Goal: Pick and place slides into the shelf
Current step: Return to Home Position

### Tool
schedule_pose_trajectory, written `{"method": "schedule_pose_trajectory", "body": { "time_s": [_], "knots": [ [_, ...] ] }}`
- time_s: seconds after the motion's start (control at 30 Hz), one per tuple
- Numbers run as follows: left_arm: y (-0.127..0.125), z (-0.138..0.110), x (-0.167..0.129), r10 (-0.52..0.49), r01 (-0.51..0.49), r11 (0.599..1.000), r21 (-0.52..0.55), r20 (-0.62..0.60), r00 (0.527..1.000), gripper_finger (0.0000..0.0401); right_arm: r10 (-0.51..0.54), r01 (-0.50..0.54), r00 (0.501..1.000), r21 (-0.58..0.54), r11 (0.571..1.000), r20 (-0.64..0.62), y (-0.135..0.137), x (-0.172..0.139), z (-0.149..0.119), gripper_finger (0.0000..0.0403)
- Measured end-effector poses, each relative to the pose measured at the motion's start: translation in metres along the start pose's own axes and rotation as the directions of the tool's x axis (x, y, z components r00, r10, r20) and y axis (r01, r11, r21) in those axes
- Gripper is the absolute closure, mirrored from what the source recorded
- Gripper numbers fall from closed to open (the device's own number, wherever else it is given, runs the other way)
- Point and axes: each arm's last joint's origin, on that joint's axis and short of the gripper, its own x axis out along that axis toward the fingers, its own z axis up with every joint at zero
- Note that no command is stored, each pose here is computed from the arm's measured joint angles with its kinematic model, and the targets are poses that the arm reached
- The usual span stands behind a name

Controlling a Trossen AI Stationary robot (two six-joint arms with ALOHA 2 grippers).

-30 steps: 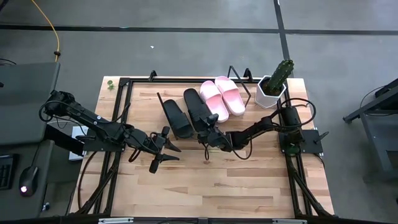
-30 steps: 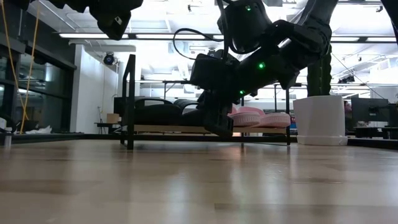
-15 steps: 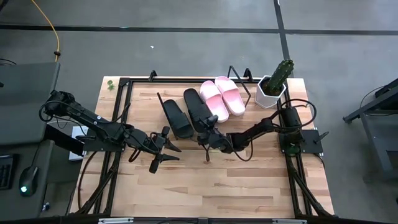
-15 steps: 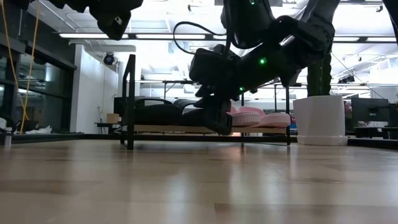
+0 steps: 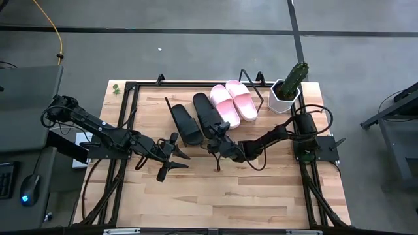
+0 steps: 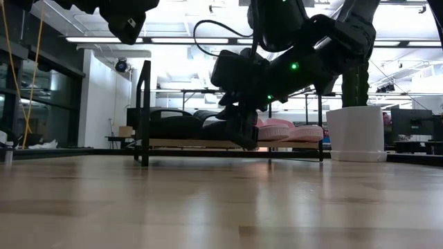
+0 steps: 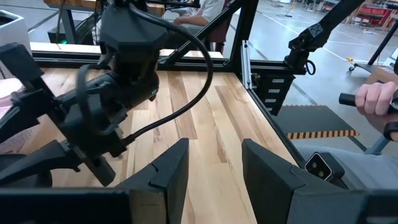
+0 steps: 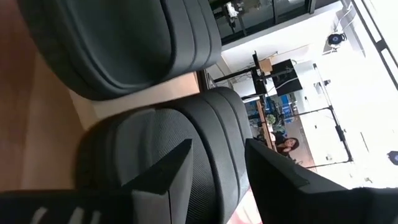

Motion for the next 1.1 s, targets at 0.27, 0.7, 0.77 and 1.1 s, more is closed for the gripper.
{"method": "schedule_pose_trajectory", "body": {
  "time_s": [0.27,0.7,0.77,1.1],
  "knots": [
    [0.0,0.0,0.0,0.0,0.0,1.0,0.0,0.0,1.0,0.0267,-0.014,0.014,0.999,0.02,1.0,0.031,0.001,-0.01,0.007,0.0267],
    [0.0,0.0,0.0,0.0,0.0,1.0,0.0,0.0,1.0,0.0268,-0.068,0.055,0.994,0.135,0.989,0.089,-0.039,-0.034,0.026,0.0267],
    [0.0,0.0,-0.001,0.0,0.0,1.0,0.0,0.003,1.0,0.0267,-0.075,0.055,0.992,0.182,0.982,0.102,-0.05,-0.039,0.029,0.0266],
    [0.0,0.007,-0.009,-0.007,0.005,0.999,0.045,0.04,0.999,0.0267,-0.035,-0.048,0.979,0.396,0.917,0.2,-0.102,-0.07,0.036,0.0266]
  ]
}}
